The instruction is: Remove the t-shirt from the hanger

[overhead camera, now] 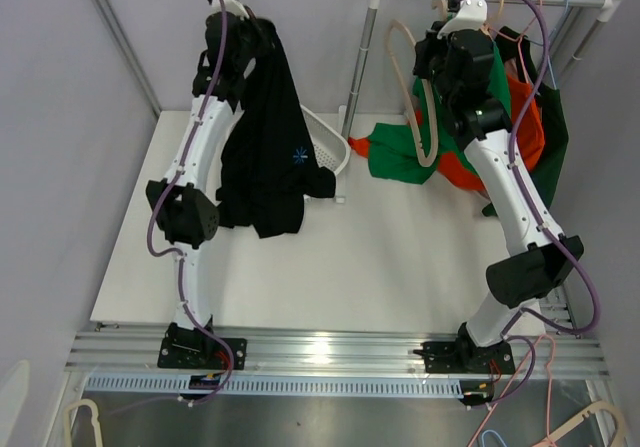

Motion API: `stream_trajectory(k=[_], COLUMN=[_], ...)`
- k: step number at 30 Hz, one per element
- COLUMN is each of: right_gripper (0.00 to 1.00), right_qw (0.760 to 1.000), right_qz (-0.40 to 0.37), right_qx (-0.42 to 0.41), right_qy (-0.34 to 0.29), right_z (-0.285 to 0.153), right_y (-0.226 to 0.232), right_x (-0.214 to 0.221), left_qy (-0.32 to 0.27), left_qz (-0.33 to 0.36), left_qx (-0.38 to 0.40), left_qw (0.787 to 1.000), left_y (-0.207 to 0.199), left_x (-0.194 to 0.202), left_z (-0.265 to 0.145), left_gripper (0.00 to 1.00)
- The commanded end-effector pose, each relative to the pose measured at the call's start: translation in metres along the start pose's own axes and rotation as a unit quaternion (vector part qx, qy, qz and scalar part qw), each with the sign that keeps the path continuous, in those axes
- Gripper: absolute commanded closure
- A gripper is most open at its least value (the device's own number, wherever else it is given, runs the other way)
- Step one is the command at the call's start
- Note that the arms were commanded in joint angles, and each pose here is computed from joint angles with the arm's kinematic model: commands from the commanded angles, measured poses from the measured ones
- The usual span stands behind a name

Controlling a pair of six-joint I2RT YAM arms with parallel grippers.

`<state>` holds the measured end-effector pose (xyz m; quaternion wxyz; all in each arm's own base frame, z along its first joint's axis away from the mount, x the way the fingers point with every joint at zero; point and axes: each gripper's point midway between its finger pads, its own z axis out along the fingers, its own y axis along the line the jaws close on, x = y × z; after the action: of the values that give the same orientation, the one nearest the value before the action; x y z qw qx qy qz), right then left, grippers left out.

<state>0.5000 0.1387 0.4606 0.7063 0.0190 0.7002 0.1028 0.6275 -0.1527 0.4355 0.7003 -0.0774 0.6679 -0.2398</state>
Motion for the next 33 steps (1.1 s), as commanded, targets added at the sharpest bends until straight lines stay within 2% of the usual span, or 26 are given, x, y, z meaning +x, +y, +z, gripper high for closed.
stream_trajectory(k=[1, 5, 6, 7, 9, 10, 12, 14, 16, 17, 19, 20, 24, 27, 29, 30, 33], right_gripper=[1.00, 1.00, 1.00, 1.00, 1.00, 1.00, 1.00, 1.00, 1.00, 1.00, 1.00, 1.00, 1.00, 1.00, 1.00, 1.00, 1.00], right_qw=[0.999, 0.999, 0.999, 0.998, 0.999, 0.998, 0.998, 0.997, 0.997, 0.997, 0.997, 0.997, 0.997, 0.998, 0.997, 0.998, 0.997], right_qz=[0.019, 0.006, 0.004, 0.004, 0.002, 0.004, 0.005, 0.005, 0.005, 0.007, 0.010, 0.011, 0.019, 0.023, 0.023, 0.022, 0.023], right_qx=[-0.033, -0.042, -0.041, -0.042, -0.040, -0.046, -0.050, -0.054, -0.054, -0.056, -0.057, -0.056, -0.054, -0.055, -0.057, -0.057, -0.059], right_qy=[-0.033, -0.030, -0.023, -0.035, -0.037, -0.042, -0.044, -0.053, -0.054, -0.058, -0.055, -0.049, -0.043, -0.038, -0.038, -0.035, -0.035], right_z=[0.002, 0.015, 0.022, 0.022, 0.027, 0.032, 0.036, 0.042, 0.050, 0.051, 0.055, 0.059, 0.067, 0.074, 0.077, 0.079, 0.081], right_y=[0.015, 0.020, 0.020, 0.021, 0.020, 0.023, 0.025, 0.027, 0.027, 0.028, 0.028, 0.027, 0.027, 0.028, 0.028, 0.028, 0.028], right_x=[-0.032, -0.032, -0.026, -0.037, -0.039, -0.043, -0.046, -0.049, -0.045, -0.048, -0.045, -0.039, -0.031, -0.022, -0.020, -0.016, -0.016], left_qy=[0.048, 0.144, 0.180, 0.217, 0.265, 0.319, 0.373, 0.437, 0.454, 0.473, 0.481, 0.498, 0.524, 0.540, 0.540, 0.553, 0.550], left_qz=[-0.027, -0.045, -0.056, -0.066, -0.102, -0.127, -0.151, -0.173, -0.186, -0.189, -0.189, -0.190, -0.192, -0.208, -0.225, -0.236, -0.221], left_qx=[-0.006, -0.030, -0.035, -0.049, -0.072, -0.094, -0.097, -0.123, -0.119, -0.127, -0.129, -0.143, -0.166, -0.167, -0.157, -0.156, -0.131], left_qw=[0.998, 0.988, 0.981, 0.973, 0.956, 0.934, 0.910, 0.874, 0.863, 0.851, 0.846, 0.834, 0.813, 0.798, 0.795, 0.784, 0.795], left_y=[-0.004, 0.013, 0.017, 0.023, 0.028, 0.035, 0.036, 0.043, 0.038, 0.046, 0.045, 0.053, 0.066, 0.075, 0.079, 0.083, 0.077], left_x=[0.007, 0.061, 0.083, 0.101, 0.126, 0.159, 0.193, 0.241, 0.259, 0.286, 0.299, 0.315, 0.338, 0.353, 0.347, 0.355, 0.335], left_z=[-0.016, -0.029, -0.035, -0.045, -0.061, -0.080, -0.100, -0.135, -0.149, -0.168, -0.179, -0.196, -0.215, -0.213, -0.199, -0.198, -0.180], left_gripper=[0.99, 0.99, 0.99, 0.99, 0.99, 0.99, 0.99, 0.99, 0.99, 0.99, 0.99, 0.99, 0.99, 0.99, 0.99, 0.98, 0.88])
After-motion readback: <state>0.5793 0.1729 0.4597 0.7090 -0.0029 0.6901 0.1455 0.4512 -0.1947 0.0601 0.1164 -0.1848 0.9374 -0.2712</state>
